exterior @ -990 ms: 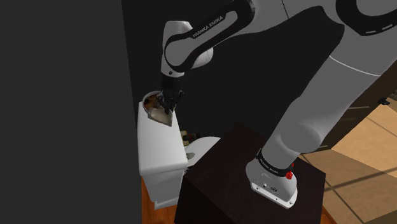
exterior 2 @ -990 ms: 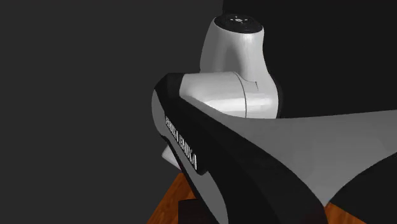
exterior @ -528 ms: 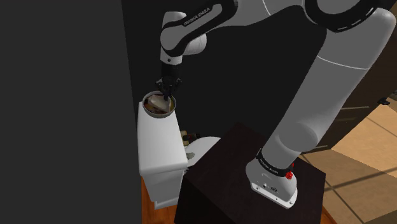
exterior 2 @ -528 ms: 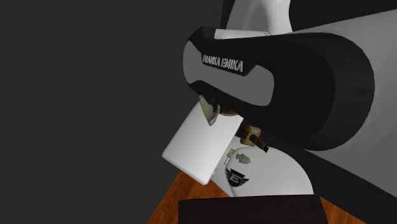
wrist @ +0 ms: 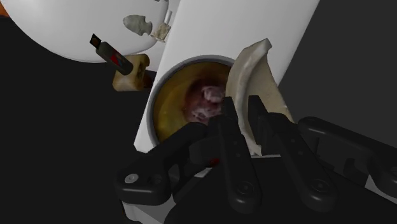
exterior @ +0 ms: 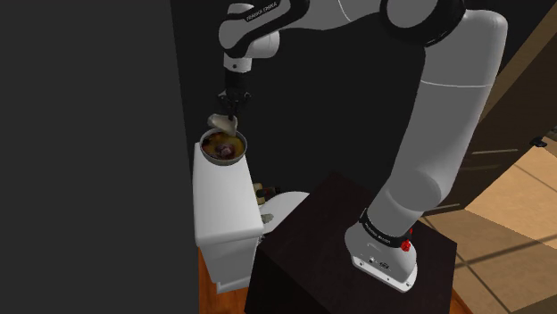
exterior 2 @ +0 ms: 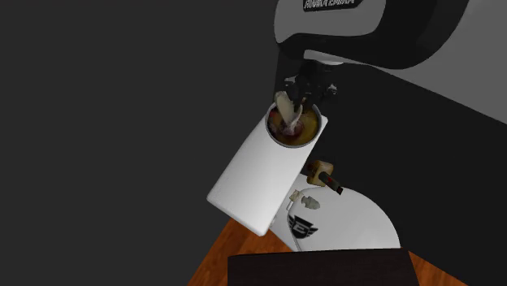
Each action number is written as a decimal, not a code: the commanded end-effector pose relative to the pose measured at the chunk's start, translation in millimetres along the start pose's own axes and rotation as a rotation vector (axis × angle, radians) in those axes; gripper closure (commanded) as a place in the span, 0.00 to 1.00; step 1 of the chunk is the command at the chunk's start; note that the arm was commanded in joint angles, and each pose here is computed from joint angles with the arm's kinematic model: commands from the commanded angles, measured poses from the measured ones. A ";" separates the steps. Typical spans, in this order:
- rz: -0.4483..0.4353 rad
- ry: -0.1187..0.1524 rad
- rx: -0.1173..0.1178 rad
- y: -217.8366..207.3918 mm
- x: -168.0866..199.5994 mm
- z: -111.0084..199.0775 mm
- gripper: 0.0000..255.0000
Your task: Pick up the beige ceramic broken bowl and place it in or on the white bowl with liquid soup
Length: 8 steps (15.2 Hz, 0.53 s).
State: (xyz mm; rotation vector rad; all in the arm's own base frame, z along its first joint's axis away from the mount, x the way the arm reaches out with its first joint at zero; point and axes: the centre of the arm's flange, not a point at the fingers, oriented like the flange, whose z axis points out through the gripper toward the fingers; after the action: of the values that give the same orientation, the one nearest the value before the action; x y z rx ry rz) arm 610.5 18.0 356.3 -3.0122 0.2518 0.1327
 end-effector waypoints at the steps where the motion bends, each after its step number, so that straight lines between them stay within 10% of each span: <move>1: -0.001 0.000 0.000 11.1 22.4 -6.3 1.00; 8: -0.001 0.000 0.000 40.2 75.4 -6.5 1.00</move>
State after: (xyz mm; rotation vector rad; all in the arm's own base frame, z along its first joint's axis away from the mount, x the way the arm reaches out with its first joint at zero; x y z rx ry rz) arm 676.4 -33.0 354.4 -3.0126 0.2513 0.1332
